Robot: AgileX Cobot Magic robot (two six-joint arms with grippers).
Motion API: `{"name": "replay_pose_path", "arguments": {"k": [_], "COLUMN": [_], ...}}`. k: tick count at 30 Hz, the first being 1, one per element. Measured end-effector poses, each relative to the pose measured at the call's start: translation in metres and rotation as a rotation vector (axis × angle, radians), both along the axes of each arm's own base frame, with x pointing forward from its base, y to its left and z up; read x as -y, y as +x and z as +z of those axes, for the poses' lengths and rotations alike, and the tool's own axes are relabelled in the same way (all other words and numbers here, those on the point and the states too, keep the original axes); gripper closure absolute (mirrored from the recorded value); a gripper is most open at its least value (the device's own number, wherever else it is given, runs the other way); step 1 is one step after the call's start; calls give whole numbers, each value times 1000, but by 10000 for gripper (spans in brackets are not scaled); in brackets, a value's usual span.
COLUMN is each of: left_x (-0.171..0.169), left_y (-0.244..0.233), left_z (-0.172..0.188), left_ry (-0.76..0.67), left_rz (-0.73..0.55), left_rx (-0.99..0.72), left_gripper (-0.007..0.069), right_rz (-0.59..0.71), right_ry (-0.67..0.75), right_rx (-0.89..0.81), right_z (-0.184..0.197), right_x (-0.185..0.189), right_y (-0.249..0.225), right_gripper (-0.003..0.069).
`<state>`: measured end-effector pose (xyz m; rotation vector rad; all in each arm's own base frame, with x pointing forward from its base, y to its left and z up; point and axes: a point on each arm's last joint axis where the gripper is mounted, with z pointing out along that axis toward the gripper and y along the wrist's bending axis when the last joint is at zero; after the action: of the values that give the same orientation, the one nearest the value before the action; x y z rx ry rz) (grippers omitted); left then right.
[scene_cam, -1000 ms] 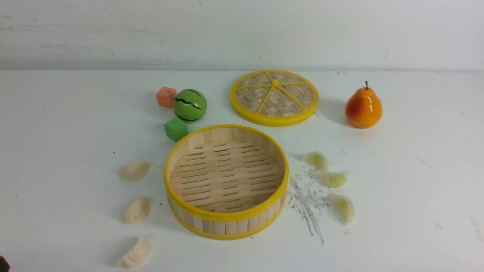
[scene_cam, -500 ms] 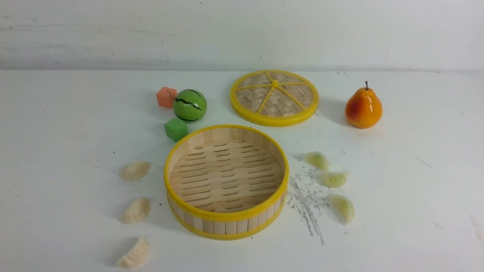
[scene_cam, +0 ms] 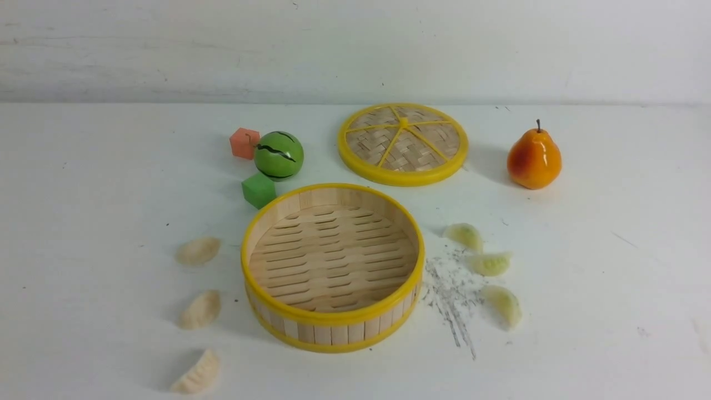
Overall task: Put the dumplings into the steamer on the white table.
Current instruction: 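Reach for and grasp a dumpling on the table with the left gripper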
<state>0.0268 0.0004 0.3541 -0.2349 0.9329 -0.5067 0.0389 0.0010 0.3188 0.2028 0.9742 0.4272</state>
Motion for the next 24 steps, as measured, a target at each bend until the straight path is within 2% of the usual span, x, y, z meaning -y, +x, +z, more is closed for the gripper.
{"name": "replay_pose_path", "arguments": {"k": [3, 5, 8, 10, 12, 16, 18, 24], "left_x": [1, 3, 6, 8, 10, 16, 20, 29], "left_y": [22, 45, 88, 118, 137, 173, 191, 238], "left_z": [26, 33, 32, 27, 23, 8, 2, -15], "left_ry": [78, 97, 87, 79, 82, 71, 119, 254], "left_rz": [48, 51, 18, -8, -24, -82, -121, -217], "left_rx": [-57, -133, -357, -570, -732, -1110, -1260, -1431], "left_gripper": [639, 639, 639, 639, 639, 639, 639, 639], "right_rz": [-78, -119, -123, -91, -48, 69, 144, 303], "right_ry": [-177, -302, -427, -460, -467, -495, -560, -683], "right_rx": [-180, -356, -650, -841, -948, -1125, -1195, -1282], "right_z": [26, 31, 16, -1, -14, -35, -45, -57], "right_x": [-2, -2, -1, -1, -4, -18, -30, -61], "right_y": [18, 40, 76, 93, 103, 119, 124, 132], "right_gripper": [663, 678, 678, 678, 678, 678, 678, 678]}}
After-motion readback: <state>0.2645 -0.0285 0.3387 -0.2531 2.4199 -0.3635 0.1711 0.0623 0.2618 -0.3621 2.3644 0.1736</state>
